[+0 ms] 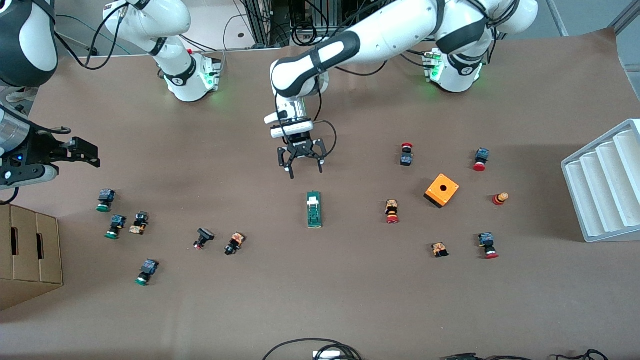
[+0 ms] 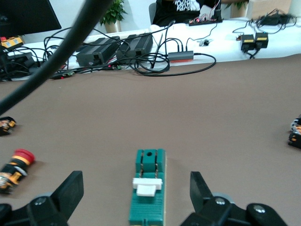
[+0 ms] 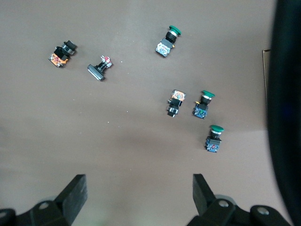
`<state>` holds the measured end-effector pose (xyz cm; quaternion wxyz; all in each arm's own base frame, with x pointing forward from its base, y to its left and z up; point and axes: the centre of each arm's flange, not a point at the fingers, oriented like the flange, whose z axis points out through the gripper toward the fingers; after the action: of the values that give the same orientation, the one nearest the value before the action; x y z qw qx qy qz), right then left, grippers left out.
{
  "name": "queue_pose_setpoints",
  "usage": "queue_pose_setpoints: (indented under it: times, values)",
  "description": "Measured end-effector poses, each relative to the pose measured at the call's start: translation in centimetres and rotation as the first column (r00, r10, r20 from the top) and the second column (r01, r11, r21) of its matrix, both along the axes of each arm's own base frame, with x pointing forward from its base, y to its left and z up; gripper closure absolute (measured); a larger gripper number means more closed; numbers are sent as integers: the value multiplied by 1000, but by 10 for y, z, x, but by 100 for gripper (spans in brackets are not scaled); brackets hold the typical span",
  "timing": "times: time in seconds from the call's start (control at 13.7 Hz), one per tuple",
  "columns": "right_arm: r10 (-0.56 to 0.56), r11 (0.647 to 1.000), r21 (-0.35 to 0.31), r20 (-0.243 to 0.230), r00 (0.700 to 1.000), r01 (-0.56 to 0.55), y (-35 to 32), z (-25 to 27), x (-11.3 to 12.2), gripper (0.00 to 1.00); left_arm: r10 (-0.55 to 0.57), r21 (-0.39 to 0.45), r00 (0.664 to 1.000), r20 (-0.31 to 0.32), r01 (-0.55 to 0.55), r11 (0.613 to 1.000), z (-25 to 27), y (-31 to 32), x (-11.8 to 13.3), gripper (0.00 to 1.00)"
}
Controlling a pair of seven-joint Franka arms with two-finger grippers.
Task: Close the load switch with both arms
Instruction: 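Lower the left gripper onto the green switch base and grasp it, then hold the switch with the left gripper while the right gripper approaches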
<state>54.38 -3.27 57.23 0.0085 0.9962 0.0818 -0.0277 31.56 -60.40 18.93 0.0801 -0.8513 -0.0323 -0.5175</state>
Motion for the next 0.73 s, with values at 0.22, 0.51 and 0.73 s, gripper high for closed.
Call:
queue_pose_setpoints:
  times: [0.22,0.51,0.73]
  values:
    - [-5,1000,-8,0,1000,5,-4,0,0,0,21,-26,999,25,-20,999,-20,4,0,0]
    - [-24,1000,-15,-10,1000,24,-4,-7,3,0,15,-37,994,108,-11,999,-45,9,3,0]
    - [-68,997,-20,-14,998,68,1,-19,11,0,12,-33,993,115,-8,999,-63,13,0,0]
